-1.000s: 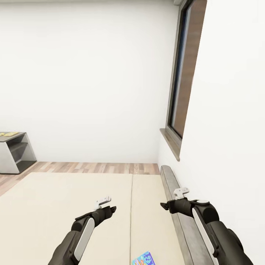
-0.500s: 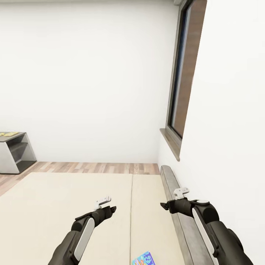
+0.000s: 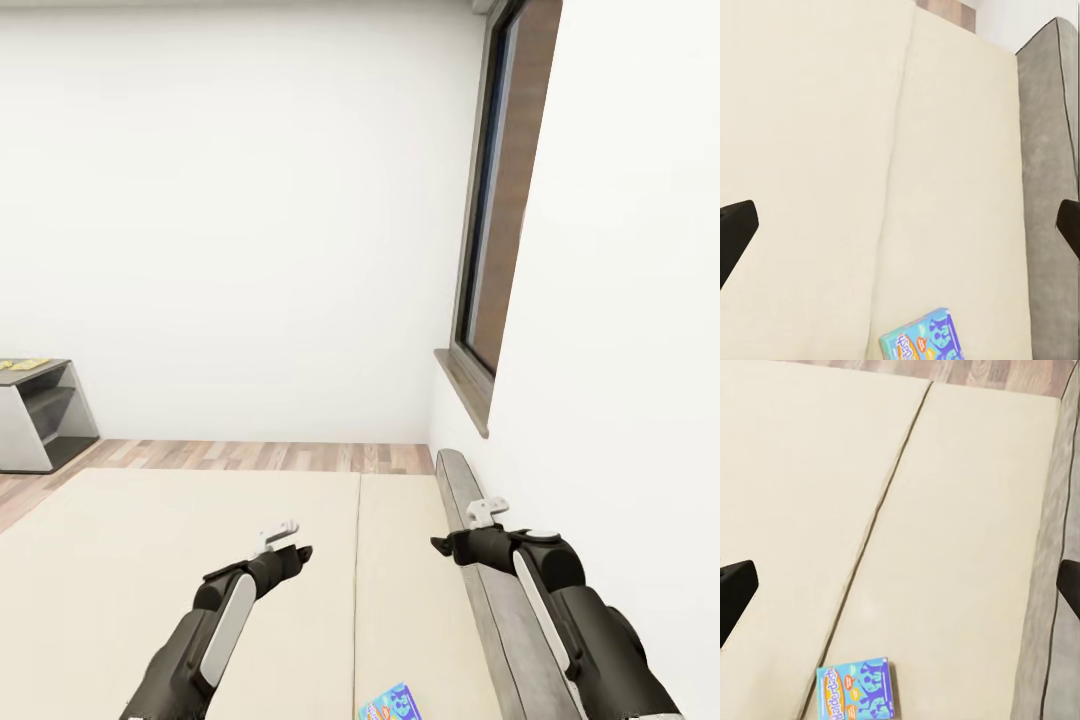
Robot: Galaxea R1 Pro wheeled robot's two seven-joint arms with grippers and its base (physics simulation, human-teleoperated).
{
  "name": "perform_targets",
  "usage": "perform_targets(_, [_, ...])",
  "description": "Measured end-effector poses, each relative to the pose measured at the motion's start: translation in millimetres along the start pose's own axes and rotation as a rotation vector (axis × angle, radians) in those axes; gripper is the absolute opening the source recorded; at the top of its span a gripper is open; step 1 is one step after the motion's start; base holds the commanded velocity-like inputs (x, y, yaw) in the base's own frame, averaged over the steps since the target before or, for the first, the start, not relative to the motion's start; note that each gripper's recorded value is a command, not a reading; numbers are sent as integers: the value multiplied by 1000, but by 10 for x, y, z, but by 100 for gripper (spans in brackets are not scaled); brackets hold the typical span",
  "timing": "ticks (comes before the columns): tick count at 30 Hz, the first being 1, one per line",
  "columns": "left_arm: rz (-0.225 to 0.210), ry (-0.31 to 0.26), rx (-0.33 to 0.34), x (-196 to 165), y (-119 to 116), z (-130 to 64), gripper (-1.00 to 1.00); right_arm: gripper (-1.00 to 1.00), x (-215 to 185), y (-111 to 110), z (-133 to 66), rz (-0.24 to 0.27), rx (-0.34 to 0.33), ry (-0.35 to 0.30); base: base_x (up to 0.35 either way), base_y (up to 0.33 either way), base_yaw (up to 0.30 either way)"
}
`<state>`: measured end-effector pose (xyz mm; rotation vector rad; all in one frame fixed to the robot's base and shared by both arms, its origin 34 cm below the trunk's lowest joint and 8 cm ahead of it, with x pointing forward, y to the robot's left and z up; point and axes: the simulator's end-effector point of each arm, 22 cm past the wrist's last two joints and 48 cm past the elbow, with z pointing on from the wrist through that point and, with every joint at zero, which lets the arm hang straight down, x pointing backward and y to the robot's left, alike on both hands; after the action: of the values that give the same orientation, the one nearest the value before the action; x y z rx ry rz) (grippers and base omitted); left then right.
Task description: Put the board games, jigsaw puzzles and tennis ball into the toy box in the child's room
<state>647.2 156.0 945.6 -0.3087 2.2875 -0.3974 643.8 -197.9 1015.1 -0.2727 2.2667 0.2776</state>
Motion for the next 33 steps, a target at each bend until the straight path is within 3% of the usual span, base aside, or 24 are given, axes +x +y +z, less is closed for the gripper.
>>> perform_targets(19, [-75,-12,74,-293,-254,-39,100,100,-153,67,43,6,-10,-22,0,0,0])
perform_targets(33, [-98,-1,106,-283,-306,30,100,100,-121,54,148,5,-13,-23,0,0,0])
